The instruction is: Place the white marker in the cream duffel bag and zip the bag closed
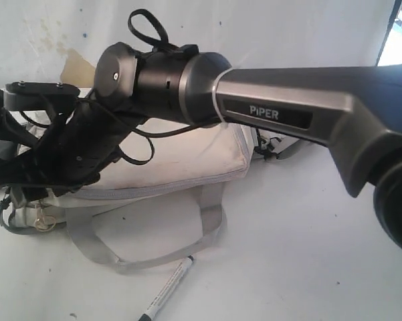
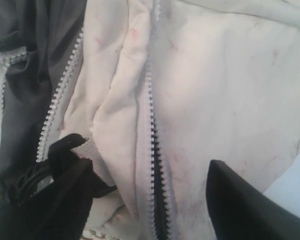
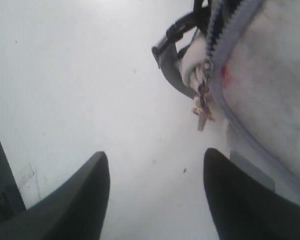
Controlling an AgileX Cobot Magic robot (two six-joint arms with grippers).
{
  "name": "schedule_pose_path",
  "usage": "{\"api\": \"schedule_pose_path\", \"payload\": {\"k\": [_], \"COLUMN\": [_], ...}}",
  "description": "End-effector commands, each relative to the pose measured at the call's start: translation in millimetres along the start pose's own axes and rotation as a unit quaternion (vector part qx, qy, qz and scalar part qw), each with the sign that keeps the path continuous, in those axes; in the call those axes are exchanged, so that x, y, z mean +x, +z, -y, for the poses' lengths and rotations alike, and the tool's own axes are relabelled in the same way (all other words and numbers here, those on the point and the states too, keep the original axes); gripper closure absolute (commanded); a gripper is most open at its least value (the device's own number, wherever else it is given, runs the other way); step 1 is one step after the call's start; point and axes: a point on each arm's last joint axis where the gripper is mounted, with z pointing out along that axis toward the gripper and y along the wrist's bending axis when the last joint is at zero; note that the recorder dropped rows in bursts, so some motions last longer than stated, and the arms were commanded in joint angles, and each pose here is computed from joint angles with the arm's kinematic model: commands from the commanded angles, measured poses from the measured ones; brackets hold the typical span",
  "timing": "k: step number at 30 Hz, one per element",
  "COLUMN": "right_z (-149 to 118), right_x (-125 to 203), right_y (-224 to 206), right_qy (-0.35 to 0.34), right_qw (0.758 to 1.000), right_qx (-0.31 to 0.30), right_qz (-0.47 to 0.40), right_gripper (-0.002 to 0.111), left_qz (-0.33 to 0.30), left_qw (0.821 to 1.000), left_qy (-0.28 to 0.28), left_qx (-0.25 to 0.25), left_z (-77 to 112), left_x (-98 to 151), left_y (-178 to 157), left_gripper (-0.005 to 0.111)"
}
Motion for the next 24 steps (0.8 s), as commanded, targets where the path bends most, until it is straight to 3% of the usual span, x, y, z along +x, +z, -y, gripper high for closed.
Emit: {"api": "schedule_pose_path", "payload": {"k": [1,13,24], "right_z": [-4.2,9.3,24.9], "right_x": [1.0,19.0,13.3], "right_y": [17.1,60.4,75.9], "right_qy": [0.025,0.061,0.052], "right_qw": [0.999,0.998,0.995], "right_qx": [-0.003,0.007,0.042], "right_qz": [0.025,0.004,0.073], "right_gripper": [0.055,0.055,0.055], "left_qz": [0.010,0.022,0.018], "left_qw": [1.000,0.999,0.998], "left_qy": [0.006,0.020,0.033], "left_qx": [0.000,-0.026,-0.044], "left_z": [1.9,-2.8,-5.9], "left_x": [-2.2,-4.5,-4.0], "left_y": [-2.2,-2.4,-2.6], "left_gripper": [0.037,0.037,0.037]}}
